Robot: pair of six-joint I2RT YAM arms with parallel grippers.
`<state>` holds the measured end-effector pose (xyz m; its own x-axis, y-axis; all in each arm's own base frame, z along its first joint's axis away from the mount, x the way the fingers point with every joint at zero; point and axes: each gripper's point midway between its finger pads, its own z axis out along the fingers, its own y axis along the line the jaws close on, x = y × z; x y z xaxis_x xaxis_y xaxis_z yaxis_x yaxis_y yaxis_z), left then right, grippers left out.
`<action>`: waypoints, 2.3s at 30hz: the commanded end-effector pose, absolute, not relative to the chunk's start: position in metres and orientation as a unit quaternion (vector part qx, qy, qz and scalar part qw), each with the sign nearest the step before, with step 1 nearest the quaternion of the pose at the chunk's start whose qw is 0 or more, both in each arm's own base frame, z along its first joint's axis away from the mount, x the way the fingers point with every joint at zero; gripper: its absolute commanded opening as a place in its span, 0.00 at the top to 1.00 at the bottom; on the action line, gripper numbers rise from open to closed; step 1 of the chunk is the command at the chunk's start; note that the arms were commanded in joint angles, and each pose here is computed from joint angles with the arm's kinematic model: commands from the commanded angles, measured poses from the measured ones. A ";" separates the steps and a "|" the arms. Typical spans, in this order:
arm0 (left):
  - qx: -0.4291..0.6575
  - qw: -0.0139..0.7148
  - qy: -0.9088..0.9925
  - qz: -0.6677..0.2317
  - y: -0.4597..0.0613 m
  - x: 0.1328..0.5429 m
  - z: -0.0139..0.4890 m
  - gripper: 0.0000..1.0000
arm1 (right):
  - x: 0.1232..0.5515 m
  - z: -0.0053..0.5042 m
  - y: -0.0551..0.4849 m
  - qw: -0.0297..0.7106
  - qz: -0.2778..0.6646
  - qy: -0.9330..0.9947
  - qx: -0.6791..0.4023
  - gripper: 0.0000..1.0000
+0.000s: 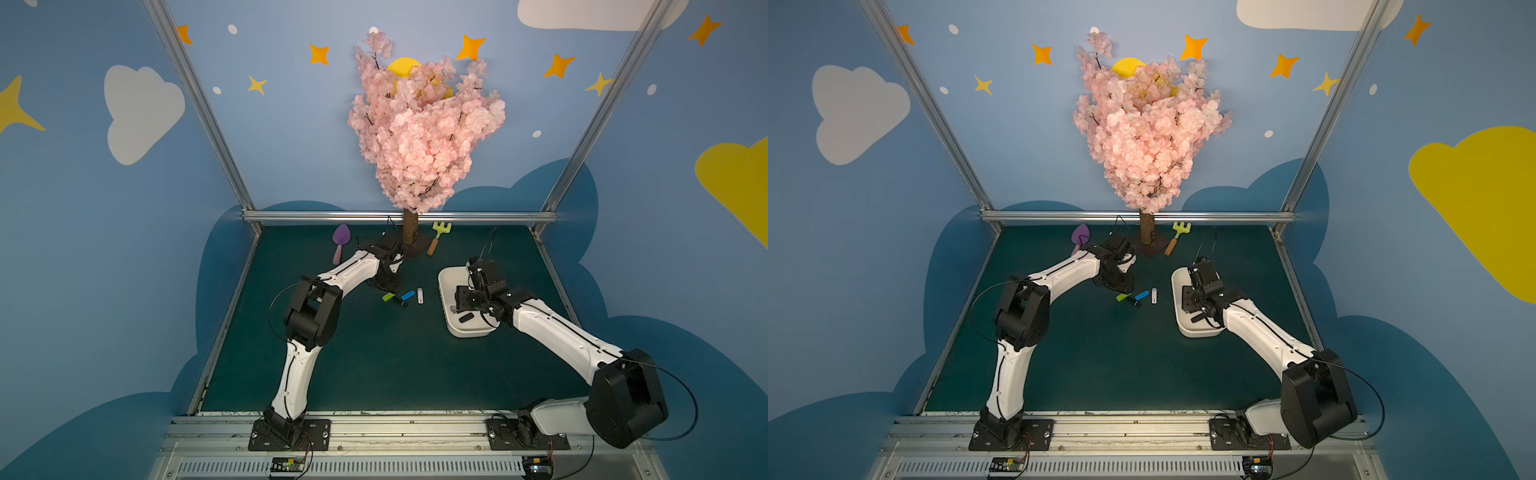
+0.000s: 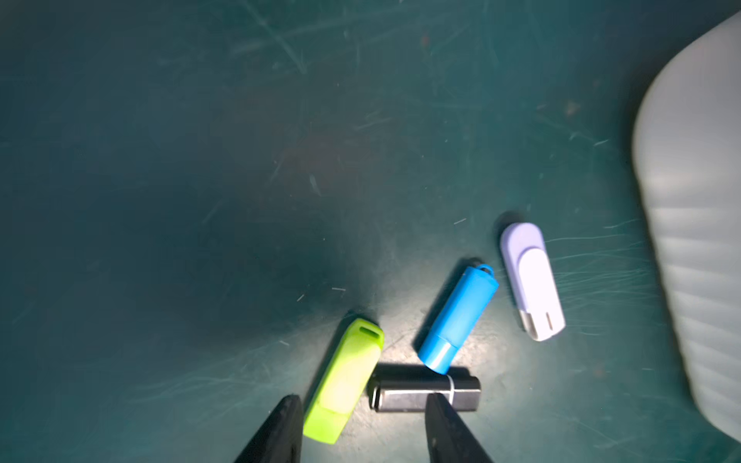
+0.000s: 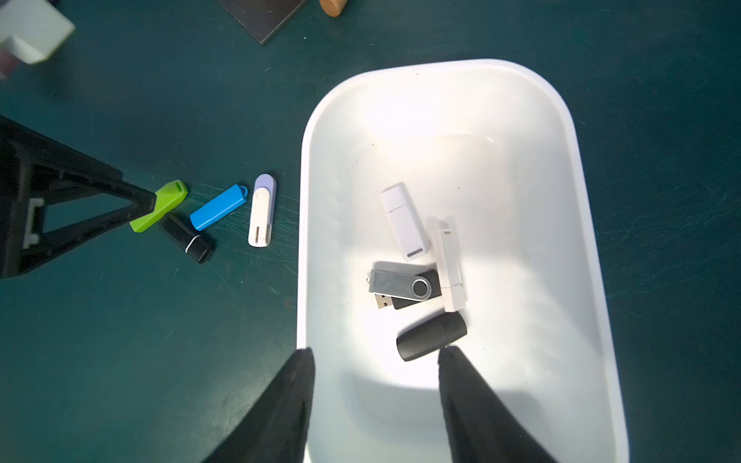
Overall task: Put the usb flash drive into the storage box
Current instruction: Pick up the USB flash from the center of the board.
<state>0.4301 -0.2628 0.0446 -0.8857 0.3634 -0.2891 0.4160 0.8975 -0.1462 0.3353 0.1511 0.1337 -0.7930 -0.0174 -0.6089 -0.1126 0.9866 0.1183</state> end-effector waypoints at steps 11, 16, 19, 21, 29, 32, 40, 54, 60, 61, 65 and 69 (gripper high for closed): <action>0.210 0.059 0.975 -0.052 -0.238 0.420 0.001 0.49 | 0.339 0.131 0.154 0.310 0.072 0.948 -0.031 0.46; 0.187 0.049 0.980 -0.054 -0.221 0.417 -0.002 0.53 | 0.340 0.130 0.155 0.308 0.072 0.948 -0.033 0.46; 0.173 0.041 0.982 -0.070 -0.219 0.419 -0.003 0.55 | 0.339 0.129 0.155 0.305 0.071 0.949 -0.033 0.46; 0.177 0.036 0.981 -0.069 -0.222 0.417 -0.005 0.57 | 0.340 0.129 0.155 0.306 0.071 0.949 -0.033 0.46; 0.178 0.011 0.984 -0.028 -0.208 0.401 -0.008 0.61 | 0.339 0.129 0.155 0.304 0.072 0.949 -0.032 0.47; 0.182 0.006 0.983 -0.009 -0.207 0.397 -0.008 0.59 | 0.339 0.129 0.156 0.304 0.073 0.949 -0.034 0.46; 0.182 -0.030 0.982 0.049 -0.201 0.385 -0.008 0.61 | 0.339 0.129 0.156 0.304 0.070 0.949 -0.033 0.47; 0.191 -0.029 0.981 0.031 -0.223 0.390 -0.017 0.72 | 0.339 0.130 0.155 0.304 0.068 0.950 -0.032 0.47; 0.183 -0.006 0.983 0.014 -0.229 0.395 -0.009 0.78 | 0.339 0.132 0.153 0.309 0.064 0.948 -0.031 0.47; 0.180 0.000 0.984 0.009 -0.230 0.397 -0.004 0.80 | 0.339 0.133 0.153 0.311 0.064 0.948 -0.029 0.47; 0.169 0.037 0.985 -0.021 -0.239 0.402 0.019 0.85 | 0.338 0.141 0.148 0.323 0.061 0.944 -0.025 0.47; 0.158 0.075 0.983 -0.051 -0.248 0.405 0.051 0.85 | 0.336 0.153 0.135 0.353 0.051 0.934 -0.001 0.47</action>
